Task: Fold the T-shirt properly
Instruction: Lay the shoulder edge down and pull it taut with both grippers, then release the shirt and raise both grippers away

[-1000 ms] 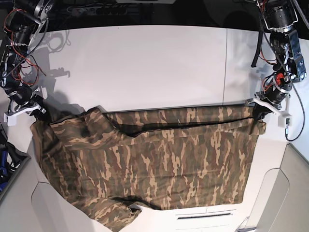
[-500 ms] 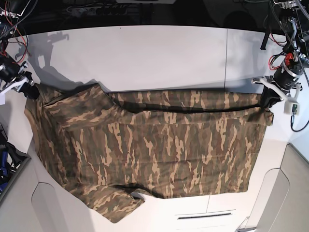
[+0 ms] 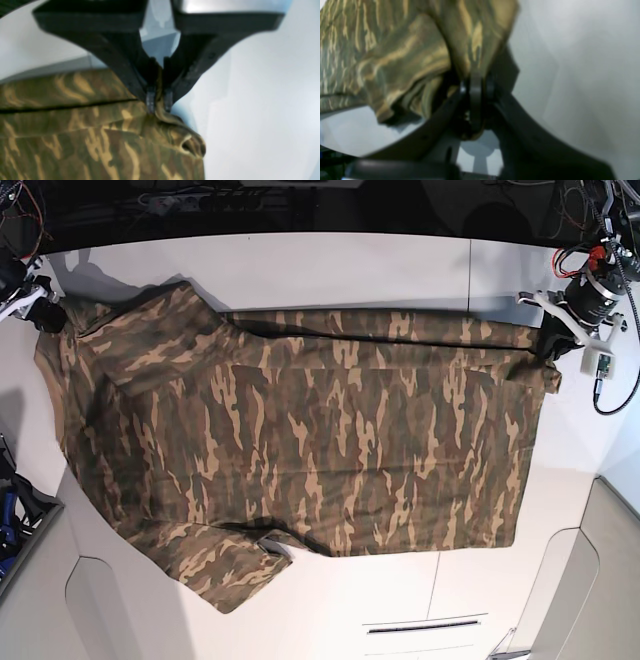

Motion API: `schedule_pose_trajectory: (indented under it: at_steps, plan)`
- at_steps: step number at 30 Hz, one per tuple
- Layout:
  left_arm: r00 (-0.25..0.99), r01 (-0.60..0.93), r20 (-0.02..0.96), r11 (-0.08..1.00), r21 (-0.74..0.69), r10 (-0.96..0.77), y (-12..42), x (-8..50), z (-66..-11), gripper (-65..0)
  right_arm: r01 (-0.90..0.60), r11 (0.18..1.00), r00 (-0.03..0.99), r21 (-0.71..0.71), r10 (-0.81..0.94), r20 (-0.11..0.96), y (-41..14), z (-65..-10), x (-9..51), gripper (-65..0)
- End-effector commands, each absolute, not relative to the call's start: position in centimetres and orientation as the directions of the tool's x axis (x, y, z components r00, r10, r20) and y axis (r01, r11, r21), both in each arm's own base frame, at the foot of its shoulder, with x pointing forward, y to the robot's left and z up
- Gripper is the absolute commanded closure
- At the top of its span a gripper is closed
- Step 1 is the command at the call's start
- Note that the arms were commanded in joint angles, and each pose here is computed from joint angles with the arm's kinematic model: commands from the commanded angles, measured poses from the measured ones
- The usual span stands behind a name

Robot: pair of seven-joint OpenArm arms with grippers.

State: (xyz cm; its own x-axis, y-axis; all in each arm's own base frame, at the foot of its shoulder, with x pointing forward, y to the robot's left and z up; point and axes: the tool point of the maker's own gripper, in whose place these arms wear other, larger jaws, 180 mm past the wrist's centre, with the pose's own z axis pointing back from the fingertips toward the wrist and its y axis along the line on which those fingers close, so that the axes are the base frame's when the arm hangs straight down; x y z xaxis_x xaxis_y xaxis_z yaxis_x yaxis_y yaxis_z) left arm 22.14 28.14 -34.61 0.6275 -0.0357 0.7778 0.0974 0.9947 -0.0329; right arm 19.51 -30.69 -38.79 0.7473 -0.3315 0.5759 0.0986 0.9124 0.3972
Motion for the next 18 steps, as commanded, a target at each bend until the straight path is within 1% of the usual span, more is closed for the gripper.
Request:
schedule_pose_trajectory:
  at_steps: [1, 8, 18]
  plan:
    - [0.602, 0.111, 0.797, 0.994, -0.014, -0.056, 28.3, 22.4, -33.4, 0.0, 0.085, 0.919, 0.720, 0.384, -0.323, 0.614, -31.6, -37.4, 19.9, 0.0]
    - [0.606, 0.133, 0.790, 0.991, 0.007, -0.087, 27.8, 21.0, -32.7, 0.0, 0.139, 0.921, 0.720, 0.365, -0.347, 0.601, -33.3, -37.4, 18.1, 0.0]
    - [0.656, 0.125, 0.749, 0.992, 0.018, -0.096, 28.3, 20.0, -33.4, 0.0, 0.154, 0.911, 0.726, 0.382, -0.366, 0.582, -33.3, -37.5, 17.1, 0.0]
